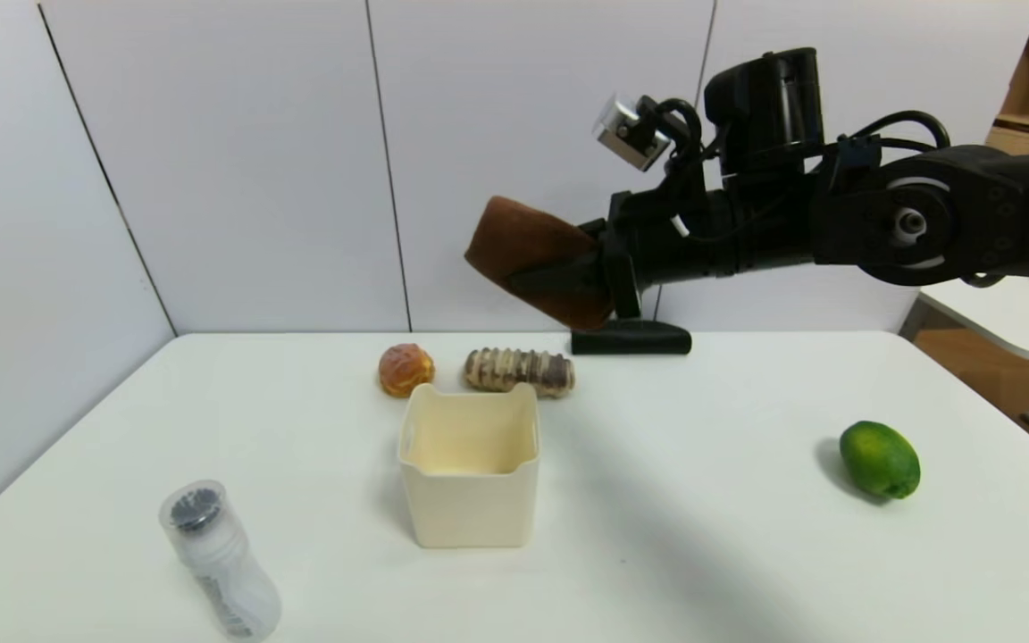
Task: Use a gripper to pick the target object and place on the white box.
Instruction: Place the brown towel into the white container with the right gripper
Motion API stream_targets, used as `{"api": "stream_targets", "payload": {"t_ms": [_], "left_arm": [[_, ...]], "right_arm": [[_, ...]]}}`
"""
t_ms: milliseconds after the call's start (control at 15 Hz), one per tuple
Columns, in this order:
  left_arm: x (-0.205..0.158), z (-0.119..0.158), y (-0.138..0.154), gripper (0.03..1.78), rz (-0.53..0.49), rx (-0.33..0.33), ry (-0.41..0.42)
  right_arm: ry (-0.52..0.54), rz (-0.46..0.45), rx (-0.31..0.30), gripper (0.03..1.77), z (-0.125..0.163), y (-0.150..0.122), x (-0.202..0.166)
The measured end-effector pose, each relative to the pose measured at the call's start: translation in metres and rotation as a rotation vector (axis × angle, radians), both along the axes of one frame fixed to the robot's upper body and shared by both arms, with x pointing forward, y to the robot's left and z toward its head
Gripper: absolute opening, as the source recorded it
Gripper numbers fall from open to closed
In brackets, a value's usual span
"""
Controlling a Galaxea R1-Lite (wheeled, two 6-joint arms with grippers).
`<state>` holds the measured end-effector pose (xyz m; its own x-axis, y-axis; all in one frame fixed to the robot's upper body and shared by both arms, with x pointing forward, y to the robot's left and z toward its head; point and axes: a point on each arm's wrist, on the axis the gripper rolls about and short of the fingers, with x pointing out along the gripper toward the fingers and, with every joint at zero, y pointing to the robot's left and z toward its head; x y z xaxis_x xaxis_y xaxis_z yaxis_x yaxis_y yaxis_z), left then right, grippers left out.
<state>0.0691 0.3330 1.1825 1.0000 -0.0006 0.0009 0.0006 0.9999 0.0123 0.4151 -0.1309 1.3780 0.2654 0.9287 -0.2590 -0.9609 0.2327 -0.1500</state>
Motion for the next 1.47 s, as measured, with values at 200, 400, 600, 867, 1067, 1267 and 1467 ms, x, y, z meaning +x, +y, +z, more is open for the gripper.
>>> {"api": "stream_targets", "payload": {"t_ms": [200,400,600,867,1067,1267,1467], "left_arm": [[0.0,0.0,0.0,1.69,0.0,0.0,0.0],[0.0,0.0,0.0,1.69,0.0,0.0,0.0],[0.0,0.0,0.0,1.69,0.001,0.0,0.0],[0.0,0.0,0.0,1.69,0.0,0.0,0.0],[0.0,0.0,0.0,1.69,0.001,0.0,0.0],[0.0,0.0,0.0,1.69,0.0,0.0,0.0],[0.0,0.0,0.0,1.69,0.001,0.0,0.0]], "right_arm": [[-0.008,0.067,-0.01,0.69,-0.005,0.019,-0.012],[-0.024,0.103,-0.028,0.69,-0.012,0.034,-0.015],[-0.05,0.135,-0.063,0.69,-0.026,0.045,-0.014],[-0.037,0.167,-0.103,0.69,-0.047,0.057,-0.011],[-0.018,0.172,-0.131,0.69,-0.062,0.058,-0.008],[-0.007,0.176,-0.158,0.69,-0.073,0.058,-0.008],[-0.004,0.174,-0.161,0.69,-0.076,0.058,-0.008]]}}
